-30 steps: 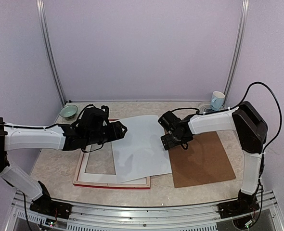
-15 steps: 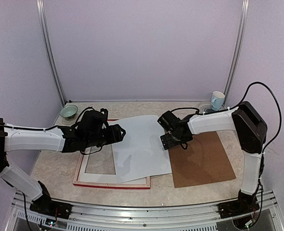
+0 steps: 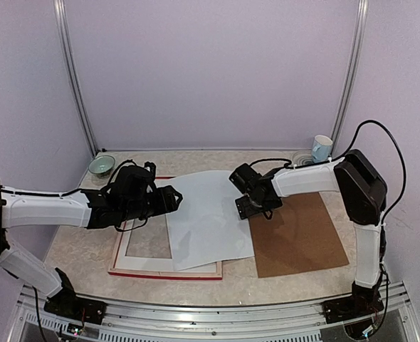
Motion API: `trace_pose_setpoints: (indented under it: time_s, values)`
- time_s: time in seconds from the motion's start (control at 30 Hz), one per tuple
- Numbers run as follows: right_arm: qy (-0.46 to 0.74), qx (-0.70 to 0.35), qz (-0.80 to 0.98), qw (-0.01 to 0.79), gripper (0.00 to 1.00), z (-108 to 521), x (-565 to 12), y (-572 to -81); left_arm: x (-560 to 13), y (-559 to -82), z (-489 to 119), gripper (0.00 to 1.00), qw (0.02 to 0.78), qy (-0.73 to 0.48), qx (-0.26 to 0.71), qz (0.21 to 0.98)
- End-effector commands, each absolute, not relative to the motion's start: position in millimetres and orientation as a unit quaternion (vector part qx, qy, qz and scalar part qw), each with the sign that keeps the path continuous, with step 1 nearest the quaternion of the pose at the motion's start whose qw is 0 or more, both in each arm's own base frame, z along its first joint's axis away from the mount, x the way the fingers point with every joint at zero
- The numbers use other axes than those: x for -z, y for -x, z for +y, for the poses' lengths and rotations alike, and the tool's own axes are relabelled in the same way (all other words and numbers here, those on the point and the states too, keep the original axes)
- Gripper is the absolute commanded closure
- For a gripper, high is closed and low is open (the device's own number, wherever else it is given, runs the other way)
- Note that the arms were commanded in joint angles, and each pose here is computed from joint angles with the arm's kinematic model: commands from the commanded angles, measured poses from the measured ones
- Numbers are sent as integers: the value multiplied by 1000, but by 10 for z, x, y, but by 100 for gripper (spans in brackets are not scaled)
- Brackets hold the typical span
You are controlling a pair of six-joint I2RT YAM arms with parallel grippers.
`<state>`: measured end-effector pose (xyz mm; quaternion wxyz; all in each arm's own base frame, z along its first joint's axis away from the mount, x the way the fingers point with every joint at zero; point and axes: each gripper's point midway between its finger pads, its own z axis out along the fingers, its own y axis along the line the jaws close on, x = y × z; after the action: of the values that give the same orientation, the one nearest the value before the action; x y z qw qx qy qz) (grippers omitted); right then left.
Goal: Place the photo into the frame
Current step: Move the backboard to the center of the board.
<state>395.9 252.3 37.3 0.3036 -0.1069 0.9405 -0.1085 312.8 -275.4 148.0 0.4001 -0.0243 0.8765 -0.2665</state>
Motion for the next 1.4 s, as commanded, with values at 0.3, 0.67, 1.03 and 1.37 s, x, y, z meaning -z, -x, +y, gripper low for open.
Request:
trace_pose_setpoints:
  time_s: [0.3,0.67,1.03,1.37]
  values:
    - [32,140,945,294,1,1921,-339,-3951,-1510,-3134,-2670,24,411,27,266,872]
    - [35,57,947,313,1,2110,-525,-3958,-1481,-3198,-2945,24,397,8,300,867]
    - [38,53,950,304,1,2108,-462,-3946,-1147,-3359,-3348,24,349,10,332,876]
    - [34,42,950,308,1,2085,-493,-3959,-945,-3396,-3143,24,343,46,323,881]
